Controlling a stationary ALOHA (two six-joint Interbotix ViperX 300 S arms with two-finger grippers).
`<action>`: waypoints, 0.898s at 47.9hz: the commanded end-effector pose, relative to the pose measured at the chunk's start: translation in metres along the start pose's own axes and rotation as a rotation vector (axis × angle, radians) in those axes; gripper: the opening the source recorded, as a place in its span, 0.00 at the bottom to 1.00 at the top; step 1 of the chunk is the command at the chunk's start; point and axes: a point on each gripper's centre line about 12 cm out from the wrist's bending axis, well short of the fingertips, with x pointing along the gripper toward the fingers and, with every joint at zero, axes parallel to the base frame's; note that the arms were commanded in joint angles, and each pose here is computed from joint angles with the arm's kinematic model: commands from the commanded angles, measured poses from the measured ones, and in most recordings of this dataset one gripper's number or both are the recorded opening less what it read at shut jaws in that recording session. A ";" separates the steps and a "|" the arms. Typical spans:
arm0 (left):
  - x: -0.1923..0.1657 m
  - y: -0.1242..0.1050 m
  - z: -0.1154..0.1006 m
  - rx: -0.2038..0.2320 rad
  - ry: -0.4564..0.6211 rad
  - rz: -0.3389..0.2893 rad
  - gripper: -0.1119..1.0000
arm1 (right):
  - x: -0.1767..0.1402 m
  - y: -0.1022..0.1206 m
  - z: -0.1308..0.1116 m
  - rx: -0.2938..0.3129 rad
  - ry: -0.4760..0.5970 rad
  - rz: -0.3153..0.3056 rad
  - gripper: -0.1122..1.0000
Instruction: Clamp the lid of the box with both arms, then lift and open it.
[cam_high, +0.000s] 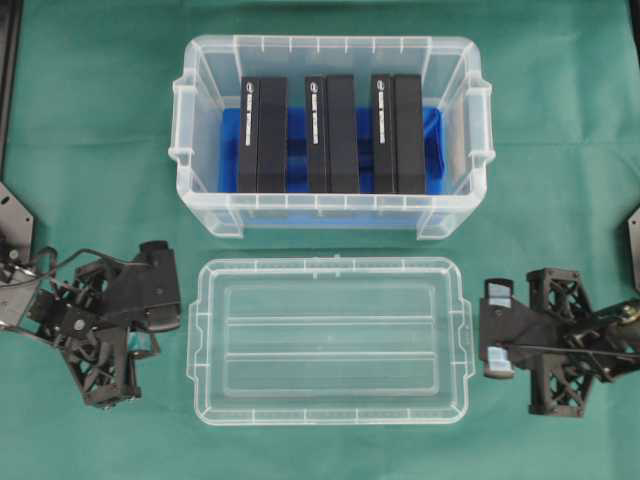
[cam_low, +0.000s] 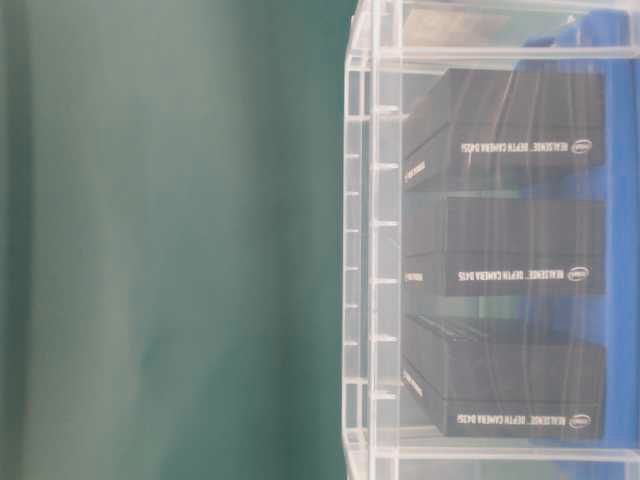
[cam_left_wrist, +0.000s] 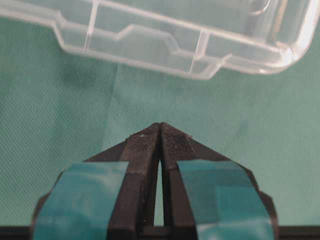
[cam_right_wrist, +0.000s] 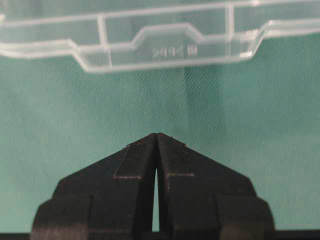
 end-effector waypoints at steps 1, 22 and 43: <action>-0.007 -0.005 0.003 0.005 -0.027 -0.025 0.11 | -0.008 0.003 0.001 -0.004 -0.019 0.018 0.10; -0.016 -0.025 0.015 0.037 -0.055 -0.066 0.11 | -0.027 0.019 0.020 -0.009 -0.066 0.044 0.10; -0.068 -0.086 0.057 0.183 -0.141 -0.162 0.11 | -0.098 0.045 0.055 -0.030 -0.115 -0.015 0.10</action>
